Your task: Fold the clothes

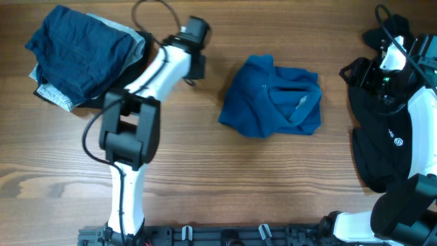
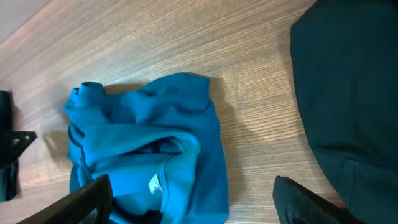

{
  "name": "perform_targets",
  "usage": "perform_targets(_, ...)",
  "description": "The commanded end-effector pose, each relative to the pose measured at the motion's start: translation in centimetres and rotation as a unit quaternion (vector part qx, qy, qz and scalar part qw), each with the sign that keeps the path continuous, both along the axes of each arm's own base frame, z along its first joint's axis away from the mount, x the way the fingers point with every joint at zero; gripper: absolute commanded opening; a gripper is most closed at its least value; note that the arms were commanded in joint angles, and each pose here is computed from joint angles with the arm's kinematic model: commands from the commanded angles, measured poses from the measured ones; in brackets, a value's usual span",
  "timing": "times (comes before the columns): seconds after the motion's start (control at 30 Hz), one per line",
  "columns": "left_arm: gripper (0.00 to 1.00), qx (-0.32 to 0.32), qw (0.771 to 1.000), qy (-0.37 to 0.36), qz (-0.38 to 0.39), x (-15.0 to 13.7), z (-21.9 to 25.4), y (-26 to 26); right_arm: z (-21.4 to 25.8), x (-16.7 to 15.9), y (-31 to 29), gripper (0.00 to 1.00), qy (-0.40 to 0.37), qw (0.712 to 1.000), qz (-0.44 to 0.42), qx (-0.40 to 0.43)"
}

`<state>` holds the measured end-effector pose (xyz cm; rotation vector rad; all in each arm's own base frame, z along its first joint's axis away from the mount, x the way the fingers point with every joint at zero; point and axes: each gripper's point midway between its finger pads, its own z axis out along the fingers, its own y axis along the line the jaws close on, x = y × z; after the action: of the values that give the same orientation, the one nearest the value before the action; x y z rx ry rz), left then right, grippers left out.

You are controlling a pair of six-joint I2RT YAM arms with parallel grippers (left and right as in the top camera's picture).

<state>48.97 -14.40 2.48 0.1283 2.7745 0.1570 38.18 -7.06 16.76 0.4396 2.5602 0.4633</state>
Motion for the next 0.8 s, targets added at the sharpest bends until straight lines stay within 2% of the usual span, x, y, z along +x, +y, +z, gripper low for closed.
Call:
perform_targets(0.0,0.38,-0.039,0.999,-0.026,-0.012,0.7,4.1,-1.4,1.9,1.4,-0.7,0.84,-0.035,0.999,-0.006,0.0)
perform_targets(0.07,0.55,-0.064,0.994,-0.05,-0.071,-0.3,7.3,-5.3,4.3,2.1,-3.8,0.88,-0.058,0.996,-0.062,-0.015)
perform_targets(0.1,0.68,-0.064,0.991,-0.058,-0.098,-1.0,8.1,-7.1,5.6,2.0,-6.1,0.92,-0.063,0.992,-0.11,-0.03)
perform_targets(0.13,0.79,-0.065,0.987,-0.066,-0.135,-2.1,8.8,-9.9,7.1,1.7,-8.6,0.99,-0.071,0.985,-0.153,-0.043)
perform_targets(0.23,0.9,-0.058,0.968,-0.089,-0.228,-5.1,9.5,-16.8,9.0,0.5,-12.3,0.99,-0.084,0.974,-0.203,-0.05)
perform_targets(0.37,0.92,-0.076,0.946,-0.138,-0.284,-8.3,11.2,-23.9,8.6,-1.0,-14.2,0.99,-0.072,0.969,-0.231,-0.048)
perform_targets(0.43,0.87,-0.086,0.937,-0.142,-0.307,-10.2,11.2,-26.5,8.6,-1.0,-14.2,0.99,-0.072,0.969,-0.231,-0.048)
perform_targets(0.57,0.78,-0.116,0.938,-0.134,-0.3,-13.0,9.0,-30.4,8.6,-1.0,-14.1,0.99,-0.071,0.969,-0.231,-0.047)
perform_targets(0.77,0.74,-0.172,0.932,-0.138,-0.287,-16.1,6.3,-35.8,8.6,-1.0,-14.1,1.0,-0.071,0.969,-0.231,-0.047)
